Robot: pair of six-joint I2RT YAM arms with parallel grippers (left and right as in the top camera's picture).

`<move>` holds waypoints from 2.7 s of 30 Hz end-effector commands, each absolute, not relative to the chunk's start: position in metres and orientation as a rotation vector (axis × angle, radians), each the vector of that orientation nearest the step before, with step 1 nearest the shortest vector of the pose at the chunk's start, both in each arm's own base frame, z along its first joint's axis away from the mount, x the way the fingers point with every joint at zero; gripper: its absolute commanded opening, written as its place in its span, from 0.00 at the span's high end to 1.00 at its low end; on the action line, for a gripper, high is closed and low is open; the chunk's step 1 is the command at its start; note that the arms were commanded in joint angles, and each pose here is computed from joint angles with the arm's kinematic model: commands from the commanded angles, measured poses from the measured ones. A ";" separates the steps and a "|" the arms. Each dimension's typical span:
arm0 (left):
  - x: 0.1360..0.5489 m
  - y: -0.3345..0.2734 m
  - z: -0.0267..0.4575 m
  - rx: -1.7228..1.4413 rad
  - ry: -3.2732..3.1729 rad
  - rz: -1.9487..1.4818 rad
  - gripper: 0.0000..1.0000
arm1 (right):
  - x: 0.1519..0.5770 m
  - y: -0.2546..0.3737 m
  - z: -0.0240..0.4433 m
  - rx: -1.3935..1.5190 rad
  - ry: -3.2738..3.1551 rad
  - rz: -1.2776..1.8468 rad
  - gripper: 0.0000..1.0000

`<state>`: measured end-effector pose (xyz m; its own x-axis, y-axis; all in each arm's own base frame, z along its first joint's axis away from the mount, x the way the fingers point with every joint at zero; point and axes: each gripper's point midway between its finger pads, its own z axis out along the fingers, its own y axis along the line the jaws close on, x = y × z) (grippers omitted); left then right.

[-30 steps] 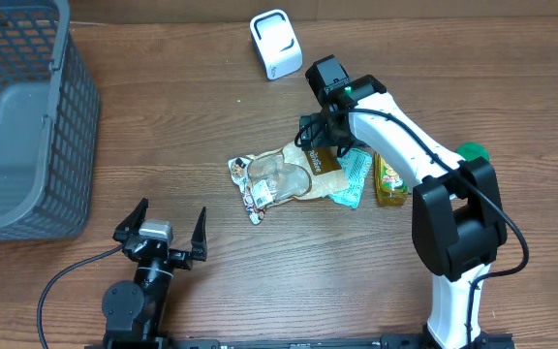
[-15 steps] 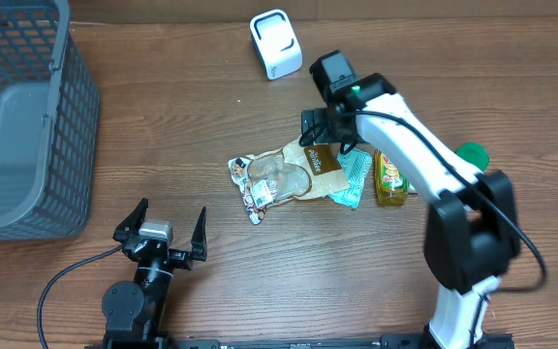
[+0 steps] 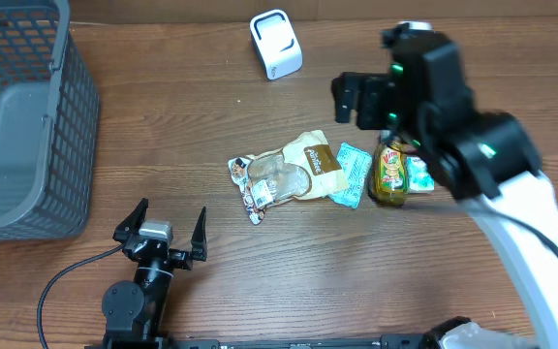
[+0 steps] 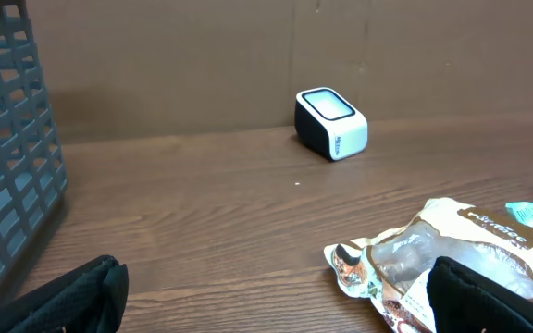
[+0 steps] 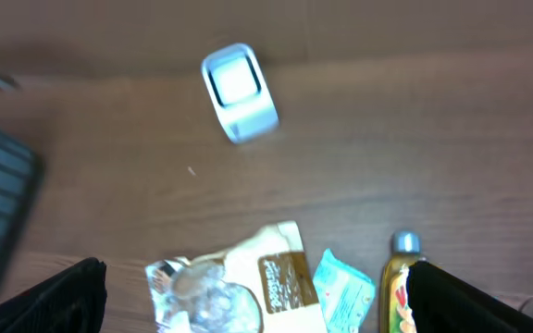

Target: Scan the item barcode

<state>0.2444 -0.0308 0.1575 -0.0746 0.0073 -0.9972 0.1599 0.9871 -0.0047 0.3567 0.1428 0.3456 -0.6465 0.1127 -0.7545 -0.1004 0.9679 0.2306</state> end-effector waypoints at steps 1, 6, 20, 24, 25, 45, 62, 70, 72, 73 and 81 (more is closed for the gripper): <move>0.244 -0.028 0.158 0.134 1.635 -0.095 0.00 | 0.335 0.129 0.384 0.031 2.145 0.354 0.00; 0.244 -0.028 0.158 0.134 1.635 -0.095 0.01 | 0.297 0.112 0.425 0.039 2.022 0.402 0.00; 0.244 -0.028 0.158 0.134 1.635 -0.095 0.00 | 0.221 0.065 0.395 0.073 2.158 0.280 0.00; 0.244 -0.028 0.158 0.134 1.635 -0.095 0.00 | 0.202 0.058 0.393 0.076 2.132 0.310 0.00; 0.244 -0.028 0.158 0.134 1.635 -0.095 0.01 | 0.196 0.057 0.391 0.071 2.126 0.320 0.00; 0.244 -0.028 0.158 0.134 1.635 -0.095 0.01 | 0.117 0.012 0.314 0.200 1.925 0.330 0.00; 0.244 -0.028 0.158 0.134 1.635 -0.095 0.00 | 0.107 0.006 0.301 0.227 1.736 0.356 0.00; 0.244 -0.028 0.158 0.134 1.635 -0.095 0.00 | 0.114 0.007 0.321 0.211 1.647 0.360 0.00; 0.244 -0.028 0.158 0.134 1.635 -0.095 0.00 | 0.117 0.008 0.334 0.184 1.591 0.351 0.00; 0.244 -0.028 0.158 0.134 1.635 -0.095 0.01 | 0.119 0.009 0.342 0.162 1.558 0.345 0.00; 0.244 -0.028 0.158 0.134 1.635 -0.095 0.01 | 0.131 0.038 0.406 -0.163 1.190 0.231 0.00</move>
